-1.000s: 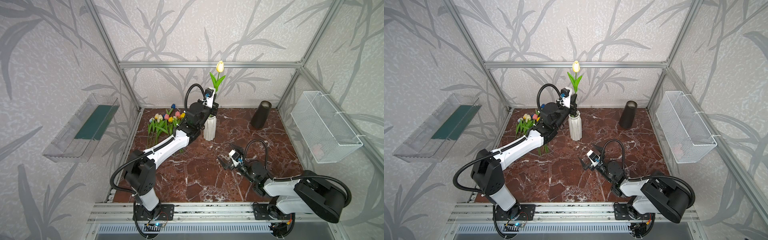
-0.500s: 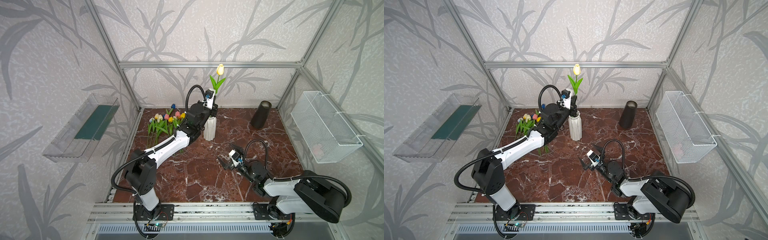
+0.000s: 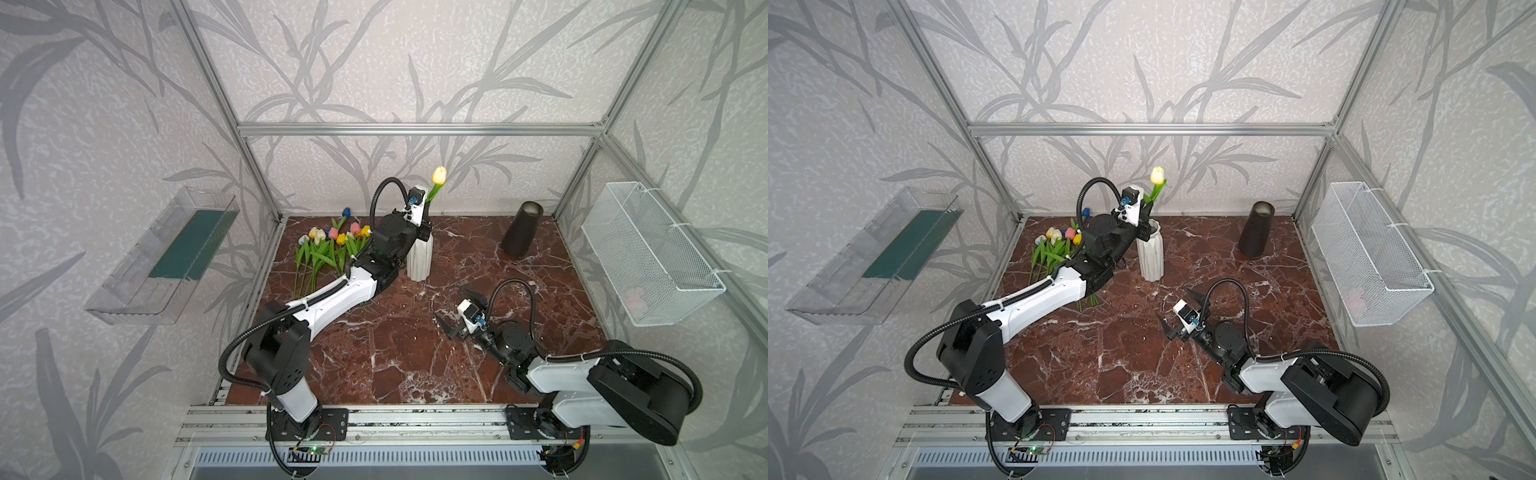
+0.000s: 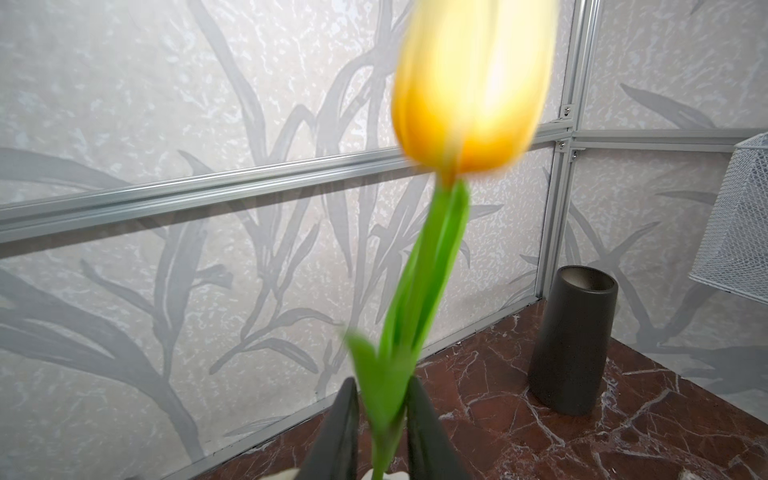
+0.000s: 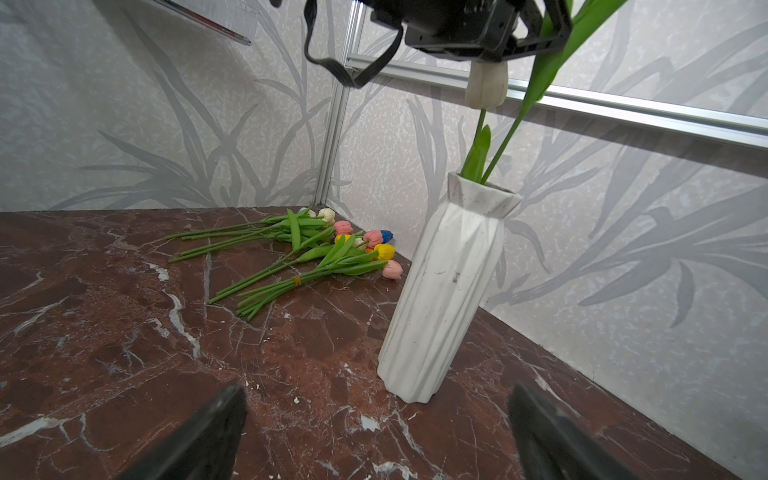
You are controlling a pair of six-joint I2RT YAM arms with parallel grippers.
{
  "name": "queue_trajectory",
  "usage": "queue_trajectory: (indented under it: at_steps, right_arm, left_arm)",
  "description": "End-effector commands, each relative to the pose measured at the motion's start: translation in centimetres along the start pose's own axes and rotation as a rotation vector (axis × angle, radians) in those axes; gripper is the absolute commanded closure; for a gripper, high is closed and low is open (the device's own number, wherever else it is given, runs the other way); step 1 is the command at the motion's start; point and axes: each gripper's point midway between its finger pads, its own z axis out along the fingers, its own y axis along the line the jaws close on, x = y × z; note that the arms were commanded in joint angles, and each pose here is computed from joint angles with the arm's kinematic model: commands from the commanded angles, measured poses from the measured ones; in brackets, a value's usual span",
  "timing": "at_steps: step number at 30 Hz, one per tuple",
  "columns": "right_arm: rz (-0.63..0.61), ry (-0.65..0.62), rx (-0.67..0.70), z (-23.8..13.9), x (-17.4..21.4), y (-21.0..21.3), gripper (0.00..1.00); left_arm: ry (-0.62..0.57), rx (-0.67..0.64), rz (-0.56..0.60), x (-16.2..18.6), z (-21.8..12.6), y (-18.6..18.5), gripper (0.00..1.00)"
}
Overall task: Arrange the flowers into the vase
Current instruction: 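Open the left gripper, releasing the yellow tulip, and withdraw toward the bunch, then lower the left gripper onto the tulip bunch and grasp a pink tulip stem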
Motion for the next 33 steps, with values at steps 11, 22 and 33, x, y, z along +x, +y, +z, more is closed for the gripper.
queue_trajectory:
  at_steps: [11,22,33]
  right_arm:
    - [0.013,-0.052,0.014,0.1,-1.4,-0.3,0.01]
    - [0.012,-0.047,0.019,0.1,-2.0,-0.5,0.01]
    - [0.026,-0.036,-0.025,0.7,-1.6,0.3,0.01]
  left_arm:
    - [-0.076,-0.044,-0.018,-6.7,-5.0,2.2,0.66]
    - [0.287,-0.417,-0.273,2.4,-13.0,14.9,0.64]
    - [0.85,-0.658,-0.592,23.4,-16.1,24.5,0.66]
